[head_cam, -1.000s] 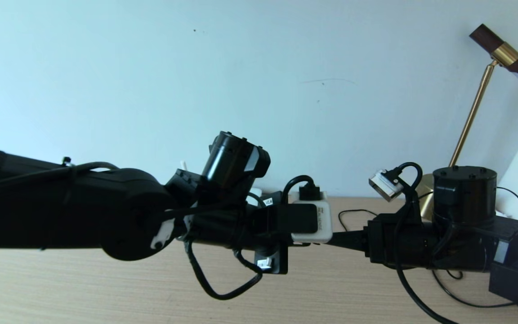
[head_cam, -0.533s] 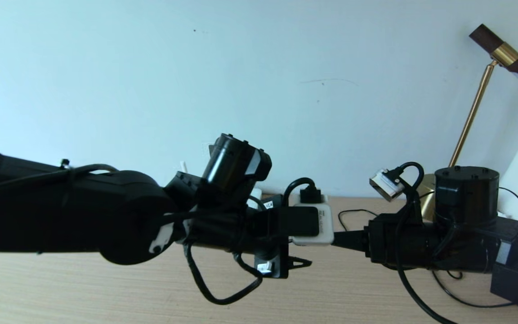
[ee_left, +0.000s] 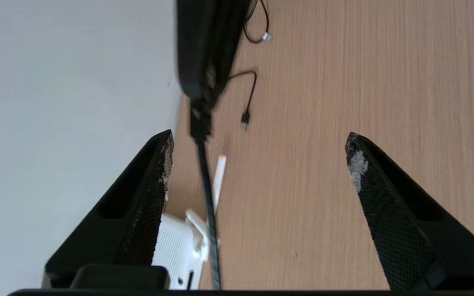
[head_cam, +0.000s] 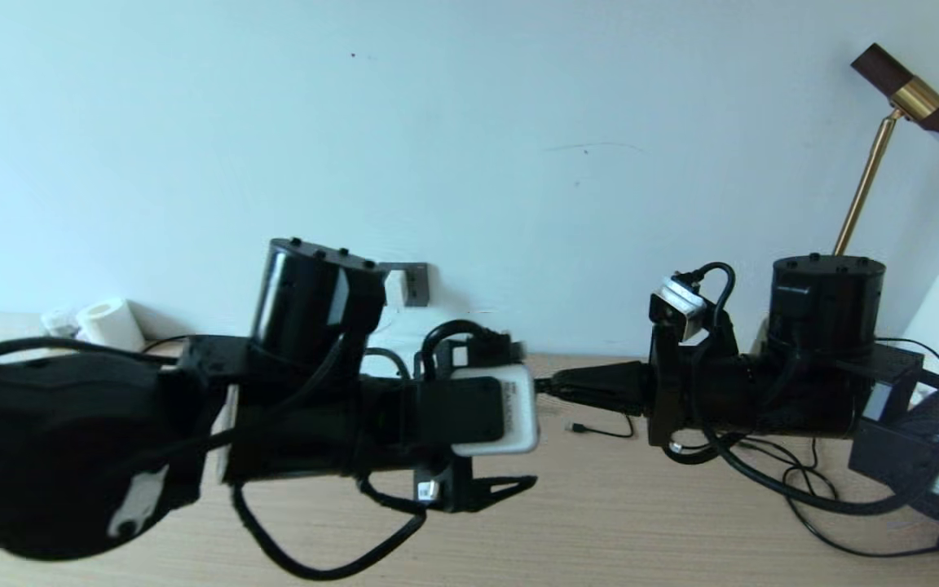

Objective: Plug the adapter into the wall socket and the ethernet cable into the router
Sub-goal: Hand it to the other hand

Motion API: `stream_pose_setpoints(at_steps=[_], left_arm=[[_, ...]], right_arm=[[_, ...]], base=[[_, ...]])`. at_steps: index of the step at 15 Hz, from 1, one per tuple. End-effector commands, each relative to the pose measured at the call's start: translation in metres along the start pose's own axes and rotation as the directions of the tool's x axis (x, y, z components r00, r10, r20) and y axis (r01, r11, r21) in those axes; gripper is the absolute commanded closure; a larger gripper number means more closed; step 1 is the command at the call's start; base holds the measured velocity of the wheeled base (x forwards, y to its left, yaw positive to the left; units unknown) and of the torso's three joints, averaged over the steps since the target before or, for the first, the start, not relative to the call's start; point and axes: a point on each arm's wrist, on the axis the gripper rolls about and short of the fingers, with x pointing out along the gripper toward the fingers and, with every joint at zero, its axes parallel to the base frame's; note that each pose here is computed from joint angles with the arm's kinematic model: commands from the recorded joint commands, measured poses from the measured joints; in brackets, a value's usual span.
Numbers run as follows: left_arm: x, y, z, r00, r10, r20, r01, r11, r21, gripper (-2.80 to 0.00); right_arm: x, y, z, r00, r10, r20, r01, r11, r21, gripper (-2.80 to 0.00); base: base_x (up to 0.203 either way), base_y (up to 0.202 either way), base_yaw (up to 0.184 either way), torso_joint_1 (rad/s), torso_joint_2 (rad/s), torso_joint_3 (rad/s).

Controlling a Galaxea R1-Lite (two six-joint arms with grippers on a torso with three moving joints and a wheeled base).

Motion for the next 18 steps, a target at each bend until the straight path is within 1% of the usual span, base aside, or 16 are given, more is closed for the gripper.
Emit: stream_pose_setpoints(at_steps=[1, 2, 3, 4, 6, 7, 9, 10, 12, 15, 16, 18], left_arm=[[-0.022, -0.007, -0.008, 0.998, 0.063, 0.013, -0.063, 0.998, 0.018, -2.80], [-0.024, -0.003, -0.013, 0.991, 0.128, 0.030, -0.129, 0.991, 0.045, -2.80], [-0.025, 0.001, -0.018, 0.981, 0.188, 0.050, -0.191, 0.979, 0.067, -2.80], [-0.024, 0.004, -0.024, 0.973, 0.222, 0.061, -0.226, 0.971, 0.077, -2.80], [-0.023, 0.003, -0.029, 0.969, 0.237, 0.068, -0.243, 0.965, 0.102, -2.80], [-0.027, 0.005, -0.032, 0.965, 0.253, 0.062, -0.259, 0.958, 0.123, -2.80], [-0.033, 0.003, -0.037, 0.958, 0.281, 0.063, -0.287, 0.949, 0.131, -2.80], [-0.039, 0.000, -0.037, 0.954, 0.292, 0.072, -0.299, 0.945, 0.135, -2.80], [-0.045, -0.007, -0.038, 0.954, 0.293, 0.068, -0.300, 0.943, 0.140, -2.80], [-0.043, -0.005, -0.038, 0.951, 0.301, 0.073, -0.309, 0.934, 0.178, -2.80], [-0.043, -0.005, -0.038, 0.951, 0.301, 0.072, -0.310, 0.932, 0.189, -2.80], [-0.042, -0.004, -0.038, 0.949, 0.305, 0.075, -0.314, 0.931, 0.189, -2.80]], right_arm=[[0.010, -0.011, 0.009, 1.000, -0.004, -0.017, 0.006, 0.993, 0.115, 0.00], [0.010, -0.013, 0.012, 1.000, 0.003, -0.031, 0.003, 0.986, 0.169, 0.00], [0.008, -0.014, 0.014, 0.998, 0.019, -0.059, -0.006, 0.978, 0.207, 0.00], [0.006, -0.016, 0.016, 0.996, 0.031, -0.078, -0.011, 0.969, 0.246, 0.00], [0.005, -0.015, 0.018, 0.995, 0.041, -0.086, -0.013, 0.952, 0.305, 0.00], [0.006, -0.012, 0.020, 0.993, 0.056, -0.100, -0.020, 0.944, 0.329, 0.00], [0.010, -0.007, 0.025, 0.981, 0.107, -0.164, -0.038, 0.927, 0.374, 0.00], [0.013, -0.005, 0.027, 0.977, 0.117, -0.177, -0.042, 0.924, 0.380, 0.00], [0.021, -0.005, 0.032, 0.974, 0.127, -0.187, -0.048, 0.924, 0.379, 0.00], [0.040, 0.001, 0.021, 0.958, 0.147, -0.245, -0.028, 0.903, 0.429, 0.00], [0.043, 0.002, 0.019, 0.955, 0.149, -0.255, -0.026, 0.902, 0.431, 0.00], [0.050, 0.006, 0.012, 0.946, 0.158, -0.282, -0.023, 0.903, 0.429, 0.00]], base=[[0.000, 0.000, 0.000, 0.000, 0.00, 0.000], [0.000, 0.000, 0.000, 0.000, 0.00, 0.000], [0.000, 0.000, 0.000, 0.000, 0.00, 0.000], [0.000, 0.000, 0.000, 0.000, 0.00, 0.000], [0.000, 0.000, 0.000, 0.000, 0.00, 0.000], [0.000, 0.000, 0.000, 0.000, 0.00, 0.000], [0.000, 0.000, 0.000, 0.000, 0.00, 0.000], [0.000, 0.000, 0.000, 0.000, 0.00, 0.000], [0.000, 0.000, 0.000, 0.000, 0.00, 0.000], [0.000, 0.000, 0.000, 0.000, 0.00, 0.000], [0.000, 0.000, 0.000, 0.000, 0.00, 0.000], [0.000, 0.000, 0.000, 0.000, 0.00, 0.000]])
